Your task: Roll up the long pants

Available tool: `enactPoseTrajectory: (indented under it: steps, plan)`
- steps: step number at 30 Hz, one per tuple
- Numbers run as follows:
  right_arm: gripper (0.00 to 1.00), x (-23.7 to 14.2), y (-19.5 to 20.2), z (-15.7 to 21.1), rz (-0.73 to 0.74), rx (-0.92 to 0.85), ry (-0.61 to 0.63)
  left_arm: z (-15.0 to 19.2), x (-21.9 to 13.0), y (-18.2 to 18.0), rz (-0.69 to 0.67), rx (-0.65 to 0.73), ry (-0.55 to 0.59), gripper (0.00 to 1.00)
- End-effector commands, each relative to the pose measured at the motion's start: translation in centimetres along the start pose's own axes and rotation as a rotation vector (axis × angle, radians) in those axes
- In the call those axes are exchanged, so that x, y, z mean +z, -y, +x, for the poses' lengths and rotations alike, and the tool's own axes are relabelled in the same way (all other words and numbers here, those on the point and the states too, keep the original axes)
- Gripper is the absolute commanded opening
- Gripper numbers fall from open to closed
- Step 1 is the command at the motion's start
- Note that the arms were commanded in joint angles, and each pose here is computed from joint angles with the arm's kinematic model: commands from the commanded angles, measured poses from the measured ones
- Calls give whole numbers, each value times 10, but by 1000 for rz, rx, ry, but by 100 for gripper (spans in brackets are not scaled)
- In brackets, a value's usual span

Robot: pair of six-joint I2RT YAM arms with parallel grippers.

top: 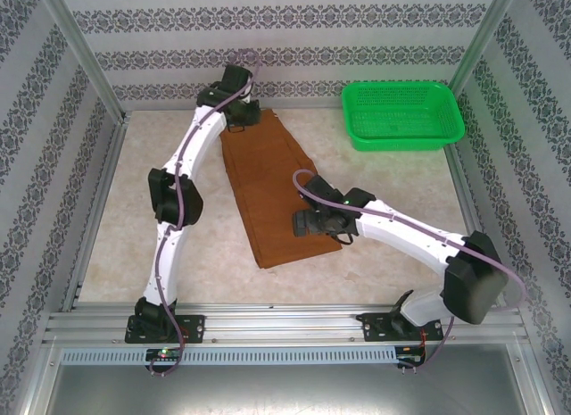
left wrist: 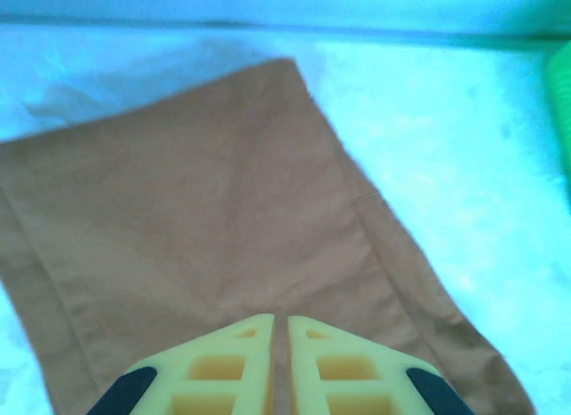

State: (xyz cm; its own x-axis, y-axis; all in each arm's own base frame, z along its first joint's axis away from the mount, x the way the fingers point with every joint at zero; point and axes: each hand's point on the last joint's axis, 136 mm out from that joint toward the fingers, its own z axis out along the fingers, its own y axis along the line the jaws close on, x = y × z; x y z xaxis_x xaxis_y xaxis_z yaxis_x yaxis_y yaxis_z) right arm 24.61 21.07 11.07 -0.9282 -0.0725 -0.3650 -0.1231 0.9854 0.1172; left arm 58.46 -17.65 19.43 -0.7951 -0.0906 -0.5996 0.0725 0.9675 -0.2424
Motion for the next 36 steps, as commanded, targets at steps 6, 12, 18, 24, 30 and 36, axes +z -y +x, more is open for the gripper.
enactPoseTrajectory:
  steps: [6, 12, 18, 24, 30, 36]
  plan:
    - [72, 15, 34, -2, 6, 85, 1, 69, -50, 59, 8, 301, -2, 100]
    - [25, 7, 57, -12, 22, 144, 69, 126, -104, 83, 179, 265, -27, 66]
    - [0, 9, 85, -14, 174, 174, 104, 147, -130, 79, 225, 134, -51, 0]
    - [0, 13, 87, -8, 178, 114, 175, 186, -134, 97, 428, 77, -148, 0]
    - [0, 14, 92, -2, 171, 90, 193, 188, -159, 81, 377, 30, -89, 0]
    - [5, 16, 89, -2, 146, 50, 175, 206, -157, 46, 87, 224, -62, 1]
